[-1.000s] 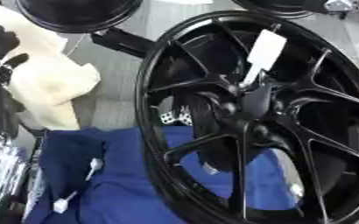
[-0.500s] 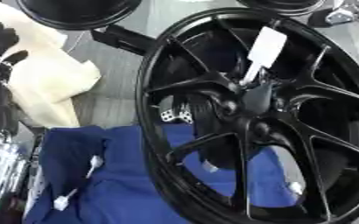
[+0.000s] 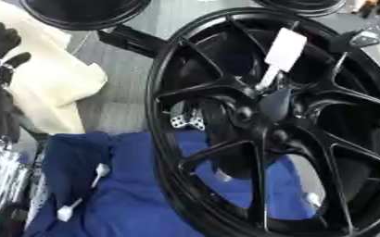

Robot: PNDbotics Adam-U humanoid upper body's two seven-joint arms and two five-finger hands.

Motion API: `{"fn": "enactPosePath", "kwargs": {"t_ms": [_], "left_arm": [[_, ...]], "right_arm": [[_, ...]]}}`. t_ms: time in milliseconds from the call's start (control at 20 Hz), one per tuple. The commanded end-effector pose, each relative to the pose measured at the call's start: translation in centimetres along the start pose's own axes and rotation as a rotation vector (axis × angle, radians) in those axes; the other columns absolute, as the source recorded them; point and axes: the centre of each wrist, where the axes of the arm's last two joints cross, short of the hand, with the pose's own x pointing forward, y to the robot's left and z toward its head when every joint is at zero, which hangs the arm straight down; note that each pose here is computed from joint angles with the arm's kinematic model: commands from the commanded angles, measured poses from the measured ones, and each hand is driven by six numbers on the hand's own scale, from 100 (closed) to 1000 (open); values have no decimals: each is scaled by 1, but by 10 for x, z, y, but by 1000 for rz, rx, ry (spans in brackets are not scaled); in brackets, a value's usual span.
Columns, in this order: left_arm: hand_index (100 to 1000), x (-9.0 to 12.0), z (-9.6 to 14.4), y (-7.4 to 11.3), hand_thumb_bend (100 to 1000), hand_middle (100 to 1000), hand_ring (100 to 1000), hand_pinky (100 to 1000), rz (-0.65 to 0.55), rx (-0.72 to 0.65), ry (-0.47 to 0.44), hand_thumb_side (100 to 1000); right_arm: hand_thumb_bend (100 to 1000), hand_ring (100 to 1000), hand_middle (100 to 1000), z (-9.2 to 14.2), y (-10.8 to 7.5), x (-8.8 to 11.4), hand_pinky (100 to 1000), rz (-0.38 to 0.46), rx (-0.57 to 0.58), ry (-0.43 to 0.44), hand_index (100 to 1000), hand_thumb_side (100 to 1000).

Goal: Pull the pin out of the wheel hub.

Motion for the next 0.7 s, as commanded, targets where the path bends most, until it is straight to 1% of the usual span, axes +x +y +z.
{"fn": "enactPosePath", "kwargs": {"t_ms": [50,300,700], "left_arm": [[802,8,-5,1,142,711,821,774,-1,-17,-34,764],[801,8,-5,0,141,710,821,775,2,-25,-33,765],[801,9,-6,-1,141,711,822,775,3,-29,-36,765]], "right_arm": [[504,886,869,9,-12,0,878,35,2,20,914,100],[496,889,873,1,-10,-3,876,-5,32,11,912,100],[486,892,880,-13,-4,-6,875,-36,68,-18,919,100]]}}
